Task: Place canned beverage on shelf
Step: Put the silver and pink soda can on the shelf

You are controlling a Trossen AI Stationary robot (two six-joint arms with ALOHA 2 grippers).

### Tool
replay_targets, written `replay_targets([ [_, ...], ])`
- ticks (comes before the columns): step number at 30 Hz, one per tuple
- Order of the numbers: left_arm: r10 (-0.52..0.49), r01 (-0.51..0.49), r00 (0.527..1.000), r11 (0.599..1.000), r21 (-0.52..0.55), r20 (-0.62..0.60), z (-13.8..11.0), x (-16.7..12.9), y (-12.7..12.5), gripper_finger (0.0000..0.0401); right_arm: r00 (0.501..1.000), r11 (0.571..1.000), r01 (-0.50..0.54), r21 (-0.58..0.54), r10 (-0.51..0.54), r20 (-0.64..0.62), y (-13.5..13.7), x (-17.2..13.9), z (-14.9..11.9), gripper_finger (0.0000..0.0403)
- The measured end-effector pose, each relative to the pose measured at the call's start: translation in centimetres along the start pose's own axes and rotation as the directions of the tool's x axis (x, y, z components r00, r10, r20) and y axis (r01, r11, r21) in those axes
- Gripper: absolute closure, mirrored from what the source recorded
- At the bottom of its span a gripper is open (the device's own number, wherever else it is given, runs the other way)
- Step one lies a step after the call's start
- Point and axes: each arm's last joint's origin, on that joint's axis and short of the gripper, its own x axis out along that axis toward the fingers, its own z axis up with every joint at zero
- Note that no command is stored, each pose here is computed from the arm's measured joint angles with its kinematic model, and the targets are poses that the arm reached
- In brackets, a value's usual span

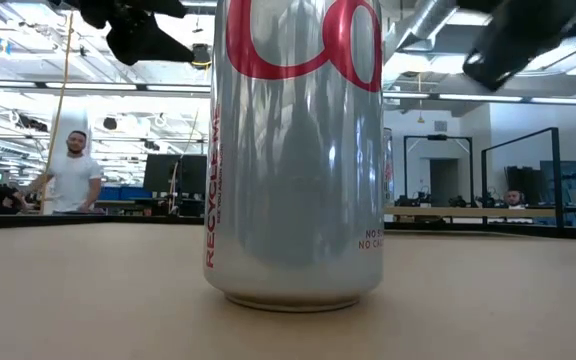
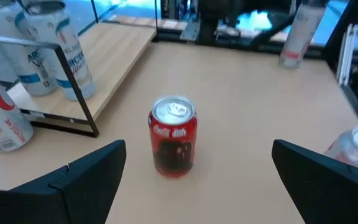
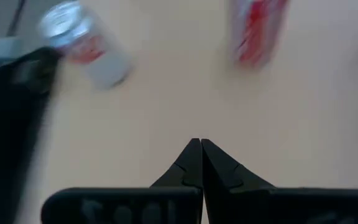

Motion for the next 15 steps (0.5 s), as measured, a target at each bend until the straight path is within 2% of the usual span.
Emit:
replay_targets([
  [2, -0.001, 0.001, 1.0, 1.0, 0.012, -0.012, -0.3, 0.5, -0.3, 0.0012, 0.992, 0.99, -0.046, 0.132, 0.06, -0.108, 1.6, -1.2, -0.2, 0.0382],
  [4, -0.001, 0.002, 1.0, 1.0, 0.03, -0.028, -0.7, 1.0, -0.6, 0.0012, 0.965, 0.959, -0.091, 0.269, 0.151, -0.214, 3.3, -1.9, -0.4, 0.0382],
  [8, -0.001, 0.004, 0.999, 0.997, 0.073, -0.042, -1.3, 2.2, -1.1, 0.0012, 0.835, 0.883, -0.127, 0.452, 0.341, -0.431, 6.7, -3.2, -1.5, 0.0382],
  [11, -0.043, 0.047, 0.998, 0.996, 0.08, -0.049, -1.6, 2.8, -1.6, 0.0012, 0.736, 0.821, -0.055, 0.568, 0.418, -0.533, 8.9, -4.4, -2.3, 0.0382],
  [15, -0.077, 0.083, 0.995, 0.992, 0.098, -0.06, -1.8, 3.0, -1.8, 0.0012, 0.687, 0.74, 0.046, 0.671, 0.464, -0.559, 10.8, -6.0, -2.4, 0.0382],
])
